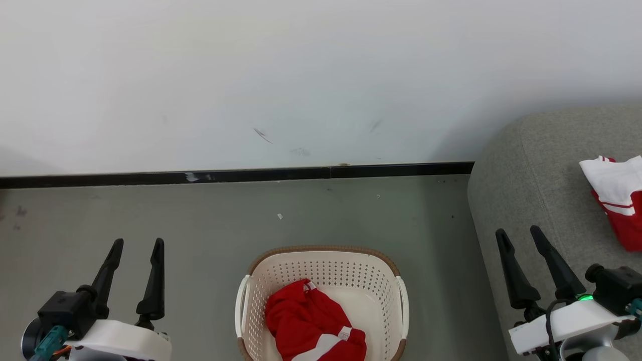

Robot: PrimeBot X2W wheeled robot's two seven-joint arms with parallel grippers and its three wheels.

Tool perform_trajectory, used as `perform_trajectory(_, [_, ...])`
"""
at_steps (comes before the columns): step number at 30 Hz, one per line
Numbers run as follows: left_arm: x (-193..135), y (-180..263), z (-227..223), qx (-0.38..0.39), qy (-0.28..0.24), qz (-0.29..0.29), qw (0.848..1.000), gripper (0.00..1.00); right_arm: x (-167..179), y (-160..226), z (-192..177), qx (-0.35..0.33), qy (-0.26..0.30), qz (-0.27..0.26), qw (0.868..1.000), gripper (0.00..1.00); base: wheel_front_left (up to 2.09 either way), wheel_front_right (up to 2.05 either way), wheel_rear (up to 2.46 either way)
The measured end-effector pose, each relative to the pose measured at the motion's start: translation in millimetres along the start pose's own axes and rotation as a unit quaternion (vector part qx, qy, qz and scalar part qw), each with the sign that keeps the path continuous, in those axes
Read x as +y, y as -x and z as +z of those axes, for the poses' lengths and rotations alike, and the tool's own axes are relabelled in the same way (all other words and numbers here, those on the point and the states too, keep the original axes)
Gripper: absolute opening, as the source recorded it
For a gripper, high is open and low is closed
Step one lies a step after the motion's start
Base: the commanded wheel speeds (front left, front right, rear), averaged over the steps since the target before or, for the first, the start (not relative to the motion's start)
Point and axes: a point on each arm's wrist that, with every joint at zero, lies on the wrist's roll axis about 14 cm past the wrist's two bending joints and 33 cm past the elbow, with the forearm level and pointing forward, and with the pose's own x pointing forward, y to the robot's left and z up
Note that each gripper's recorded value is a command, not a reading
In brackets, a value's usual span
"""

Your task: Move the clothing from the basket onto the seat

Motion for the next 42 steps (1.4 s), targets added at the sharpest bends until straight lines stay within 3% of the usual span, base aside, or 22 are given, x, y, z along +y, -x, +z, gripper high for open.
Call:
perform_trajectory(20, [-13.3,-10.3,-27.8,0.037,0.001,-0.037,0.999,1.0,-6.8,-4.3,-13.2,0.014,-0.01,-0.016,1.0,1.0,0.0,0.0,0.0])
perform_trajectory(42, [-58.7,-45.2,-81.1,0.098,0.027,-0.112,0.989,1.0,-26.4,-32.9,-20.5,0.011,-0.001,-0.036,0.999,1.0,0.0,0.0,0.0])
